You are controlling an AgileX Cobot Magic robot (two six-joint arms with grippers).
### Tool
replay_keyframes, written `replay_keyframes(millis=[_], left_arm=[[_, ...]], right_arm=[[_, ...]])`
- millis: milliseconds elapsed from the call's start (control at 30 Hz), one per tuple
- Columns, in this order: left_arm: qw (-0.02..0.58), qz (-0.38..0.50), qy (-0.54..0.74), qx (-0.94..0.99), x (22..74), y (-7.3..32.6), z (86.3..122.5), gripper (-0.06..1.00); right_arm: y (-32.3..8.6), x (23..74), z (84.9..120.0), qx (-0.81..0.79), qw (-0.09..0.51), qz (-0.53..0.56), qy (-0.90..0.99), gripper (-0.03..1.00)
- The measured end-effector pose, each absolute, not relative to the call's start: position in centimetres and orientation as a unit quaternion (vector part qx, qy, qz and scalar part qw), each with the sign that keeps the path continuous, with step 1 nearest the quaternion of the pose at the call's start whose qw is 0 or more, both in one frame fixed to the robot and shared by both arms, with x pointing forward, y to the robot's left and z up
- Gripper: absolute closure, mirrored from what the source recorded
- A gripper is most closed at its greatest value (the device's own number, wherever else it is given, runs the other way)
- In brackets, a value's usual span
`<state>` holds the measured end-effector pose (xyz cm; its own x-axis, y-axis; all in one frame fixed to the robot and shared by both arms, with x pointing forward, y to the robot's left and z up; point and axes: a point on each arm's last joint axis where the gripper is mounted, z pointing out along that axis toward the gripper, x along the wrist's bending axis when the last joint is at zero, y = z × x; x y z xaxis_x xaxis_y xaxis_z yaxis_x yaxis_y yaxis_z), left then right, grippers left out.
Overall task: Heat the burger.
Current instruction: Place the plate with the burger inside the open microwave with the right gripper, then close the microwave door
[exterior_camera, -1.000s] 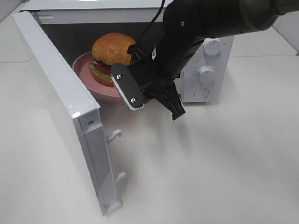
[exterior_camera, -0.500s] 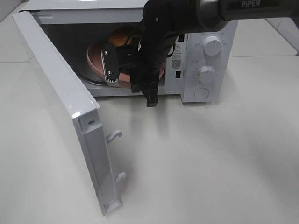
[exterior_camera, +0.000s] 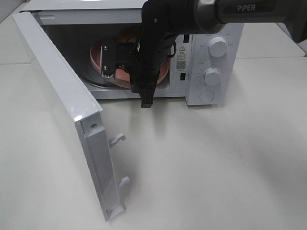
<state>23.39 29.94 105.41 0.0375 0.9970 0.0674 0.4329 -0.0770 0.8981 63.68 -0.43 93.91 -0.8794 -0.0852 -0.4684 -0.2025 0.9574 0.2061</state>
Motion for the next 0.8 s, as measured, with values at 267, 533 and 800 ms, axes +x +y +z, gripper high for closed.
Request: replay_keyframes(millis=[267,533,800], left_arm=[[0.363,0.389,0.574,0.622,23.4,29.9,105.4,0.94],[0.363,0.389,0.574,0.622,23.4,29.9,105.4,0.94],[0.363,0.389,0.574,0.622,23.4,29.9,105.4,0.94]], right_arm=[[-0.4,63.7,93.7,-0.015,0.224,0.138,0.965,0.66],[-0.6,63.5,95.4,0.071,0.22,0.166,0.959,0.34],[-1.0,63.0,96.9,0.172,0.196,0.179,0.949,0.25]])
